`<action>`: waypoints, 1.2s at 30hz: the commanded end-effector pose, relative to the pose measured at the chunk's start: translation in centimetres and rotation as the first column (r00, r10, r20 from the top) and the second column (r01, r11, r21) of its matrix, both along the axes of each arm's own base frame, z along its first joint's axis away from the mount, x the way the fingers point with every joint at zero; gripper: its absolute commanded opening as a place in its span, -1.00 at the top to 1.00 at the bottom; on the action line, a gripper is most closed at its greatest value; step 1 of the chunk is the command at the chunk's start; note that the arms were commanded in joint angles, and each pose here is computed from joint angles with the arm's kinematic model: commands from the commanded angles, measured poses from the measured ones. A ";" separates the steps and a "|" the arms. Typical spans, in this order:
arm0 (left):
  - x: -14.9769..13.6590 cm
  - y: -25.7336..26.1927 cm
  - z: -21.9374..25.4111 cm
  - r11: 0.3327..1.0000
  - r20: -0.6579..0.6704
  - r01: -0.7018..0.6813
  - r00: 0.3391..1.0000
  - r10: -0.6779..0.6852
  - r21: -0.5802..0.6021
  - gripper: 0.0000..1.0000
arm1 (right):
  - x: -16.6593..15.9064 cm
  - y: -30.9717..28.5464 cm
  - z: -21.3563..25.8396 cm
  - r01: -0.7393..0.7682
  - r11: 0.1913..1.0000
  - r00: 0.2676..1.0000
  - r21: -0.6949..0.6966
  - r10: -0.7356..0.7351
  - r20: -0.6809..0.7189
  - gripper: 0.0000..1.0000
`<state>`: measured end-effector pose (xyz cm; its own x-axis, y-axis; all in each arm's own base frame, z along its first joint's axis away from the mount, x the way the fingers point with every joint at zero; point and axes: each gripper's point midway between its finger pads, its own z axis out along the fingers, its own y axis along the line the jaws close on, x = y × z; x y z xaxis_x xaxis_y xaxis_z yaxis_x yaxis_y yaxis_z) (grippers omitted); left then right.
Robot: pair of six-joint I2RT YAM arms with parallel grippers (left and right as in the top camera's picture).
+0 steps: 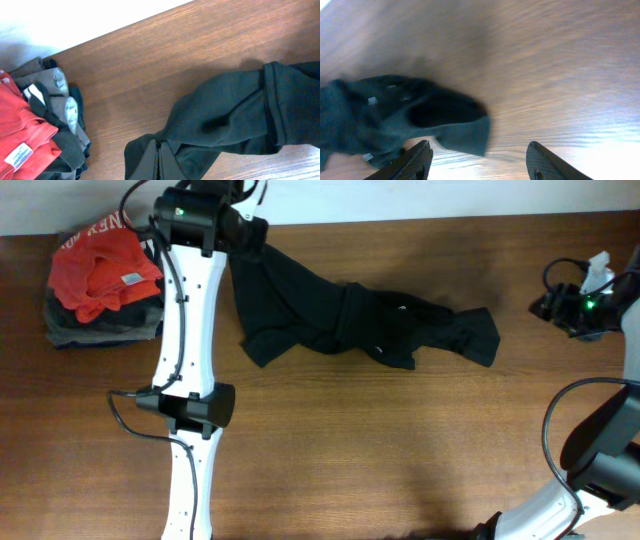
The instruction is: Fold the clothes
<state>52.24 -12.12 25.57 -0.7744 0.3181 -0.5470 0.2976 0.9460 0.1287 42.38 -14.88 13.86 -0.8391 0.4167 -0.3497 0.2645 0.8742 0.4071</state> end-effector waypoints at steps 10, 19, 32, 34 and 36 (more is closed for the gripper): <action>-0.7 -0.3 2.6 0.999 0.051 -0.006 0.999 0.008 -0.033 0.99 | 6.9 20.6 3.1 -0.387 0.917 0.897 -0.097 0.399 0.191 -0.32; -0.8 -0.3 2.6 0.998 0.047 -0.033 0.998 0.035 -0.053 0.99 | 11.4 30.1 -1.9 -0.355 0.912 0.888 -0.207 0.398 0.232 -0.32; -0.7 -0.2 2.6 0.998 0.048 -0.034 0.998 0.037 -0.052 0.99 | 14.0 32.2 -8.6 -0.395 0.881 0.855 -0.260 0.456 0.247 -0.45; -0.7 -0.2 2.6 0.998 0.048 -0.034 0.998 0.037 -0.052 0.99 | 13.9 32.2 -9.2 -0.411 0.870 0.848 -0.271 0.474 0.237 -0.45; -0.7 -0.2 2.6 0.998 0.048 -0.034 0.998 0.037 -0.052 0.99 | 13.8 32.2 -9.8 -0.419 0.865 0.846 -0.275 0.482 0.226 -0.45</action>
<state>52.11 -12.59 25.58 -0.7826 0.2894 -0.5512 0.2772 0.9548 0.1076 55.82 17.50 4.71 -0.7789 -0.0630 -0.6240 -0.2630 0.9360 0.2338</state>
